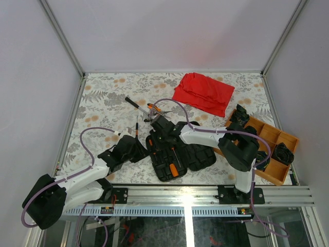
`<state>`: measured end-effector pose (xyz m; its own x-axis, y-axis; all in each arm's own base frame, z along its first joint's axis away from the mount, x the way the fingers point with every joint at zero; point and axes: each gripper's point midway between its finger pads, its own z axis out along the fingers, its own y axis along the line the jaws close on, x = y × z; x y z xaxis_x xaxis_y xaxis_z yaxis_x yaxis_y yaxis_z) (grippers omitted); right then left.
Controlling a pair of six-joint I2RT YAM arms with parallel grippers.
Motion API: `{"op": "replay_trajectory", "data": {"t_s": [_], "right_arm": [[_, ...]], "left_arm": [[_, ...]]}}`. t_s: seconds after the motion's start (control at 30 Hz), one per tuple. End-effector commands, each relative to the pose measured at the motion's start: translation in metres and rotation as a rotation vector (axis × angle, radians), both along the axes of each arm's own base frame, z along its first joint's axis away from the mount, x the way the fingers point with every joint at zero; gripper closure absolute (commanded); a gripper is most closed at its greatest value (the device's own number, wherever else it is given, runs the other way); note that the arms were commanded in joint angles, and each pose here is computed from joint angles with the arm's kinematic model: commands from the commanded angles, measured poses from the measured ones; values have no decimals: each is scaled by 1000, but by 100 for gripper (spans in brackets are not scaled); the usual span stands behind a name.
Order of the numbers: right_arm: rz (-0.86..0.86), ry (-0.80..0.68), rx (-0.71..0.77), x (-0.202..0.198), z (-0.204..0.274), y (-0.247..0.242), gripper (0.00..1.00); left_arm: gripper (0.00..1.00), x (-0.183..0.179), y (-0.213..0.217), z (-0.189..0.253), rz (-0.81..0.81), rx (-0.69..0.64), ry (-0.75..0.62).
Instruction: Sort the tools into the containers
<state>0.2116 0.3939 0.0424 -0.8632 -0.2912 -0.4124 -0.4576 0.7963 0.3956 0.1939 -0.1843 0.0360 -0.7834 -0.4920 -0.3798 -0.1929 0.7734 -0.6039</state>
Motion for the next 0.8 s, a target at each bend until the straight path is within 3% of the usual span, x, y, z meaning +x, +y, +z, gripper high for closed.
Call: {"op": "replay_trajectory", "data": {"t_s": [0.0, 0.33, 0.77], "right_arm": [[23, -14, 32, 8, 13, 11, 82], [29, 6, -13, 6, 0, 8, 88], [70, 10, -173, -9, -23, 2, 96]], "left_arm": [[70, 4, -4, 1, -6, -26, -19], [85, 2, -7, -2, -22, -34, -13], [94, 1, -11, -7, -51, -36, -1]]}}
